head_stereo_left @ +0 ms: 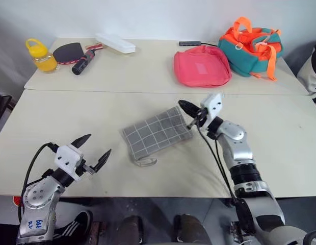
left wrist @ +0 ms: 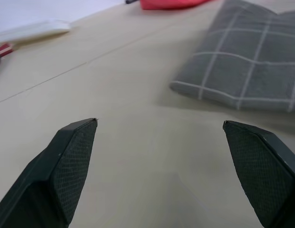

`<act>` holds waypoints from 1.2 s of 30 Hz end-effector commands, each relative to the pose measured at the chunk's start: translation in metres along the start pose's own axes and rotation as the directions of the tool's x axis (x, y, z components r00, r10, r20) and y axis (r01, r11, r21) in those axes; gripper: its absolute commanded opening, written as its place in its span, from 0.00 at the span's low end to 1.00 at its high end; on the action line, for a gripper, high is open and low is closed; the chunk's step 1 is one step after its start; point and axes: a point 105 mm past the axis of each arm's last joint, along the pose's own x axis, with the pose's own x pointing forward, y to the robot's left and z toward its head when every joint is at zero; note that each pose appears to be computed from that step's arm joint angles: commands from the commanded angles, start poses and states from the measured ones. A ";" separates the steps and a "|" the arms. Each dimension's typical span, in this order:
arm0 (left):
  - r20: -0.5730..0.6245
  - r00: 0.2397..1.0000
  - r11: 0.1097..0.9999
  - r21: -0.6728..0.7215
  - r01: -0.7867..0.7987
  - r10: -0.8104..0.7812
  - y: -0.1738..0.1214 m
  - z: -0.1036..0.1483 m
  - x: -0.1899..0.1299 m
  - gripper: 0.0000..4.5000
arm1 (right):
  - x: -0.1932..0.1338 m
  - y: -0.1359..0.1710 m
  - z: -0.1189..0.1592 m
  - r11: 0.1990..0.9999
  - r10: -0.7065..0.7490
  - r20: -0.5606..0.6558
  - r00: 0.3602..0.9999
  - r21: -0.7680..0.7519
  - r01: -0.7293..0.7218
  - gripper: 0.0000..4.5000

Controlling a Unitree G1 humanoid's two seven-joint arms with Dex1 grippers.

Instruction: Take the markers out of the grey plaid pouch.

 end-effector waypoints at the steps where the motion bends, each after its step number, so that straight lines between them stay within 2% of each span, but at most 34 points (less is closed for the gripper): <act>1: 0.018 0.998 0.994 0.096 0.050 -0.052 -0.005 0.007 0.003 1.00 | 0.008 0.007 -0.012 0.997 -0.001 -0.086 0.996 -0.082 -0.006 0.00; 6: 0.018 0.993 0.972 0.207 0.113 -0.119 -0.012 0.008 0.012 1.00 | 0.007 -0.007 -0.042 0.987 -0.091 -0.237 0.967 -0.147 0.057 0.00; 9: 0.021 0.983 0.934 0.316 0.168 -0.184 -0.017 0.009 0.027 1.00 | 0.005 -0.003 -0.054 0.986 -0.050 -0.294 0.955 -0.168 0.001 0.00; 14: 0.076 0.968 0.901 0.388 0.193 -0.240 -0.024 0.019 0.049 1.00 | 0.003 -0.003 -0.057 0.986 -0.044 -0.303 0.952 -0.165 -0.007 0.00; 19: 0.112 0.939 0.883 0.390 0.260 -0.326 -0.040 0.022 0.066 1.00 | 0.000 -0.005 -0.056 0.988 -0.062 -0.294 0.954 -0.151 0.018 0.00; 22: 0.113 0.919 0.877 0.362 0.316 -0.378 -0.048 0.021 0.068 0.87 | -0.003 -0.006 -0.056 0.988 -0.072 -0.295 0.953 -0.154 0.026 0.00; 34: 0.110 0.924 0.878 0.369 0.304 -0.367 -0.045 0.020 0.068 0.01 | -0.007 -0.006 -0.054 0.988 -0.079 -0.285 0.955 -0.147 0.038 0.00; 36: 0.112 0.925 0.879 0.371 0.300 -0.363 -0.044 0.021 0.069 0.01 | -0.007 -0.006 -0.054 0.989 -0.077 -0.285 0.955 -0.146 0.036 0.00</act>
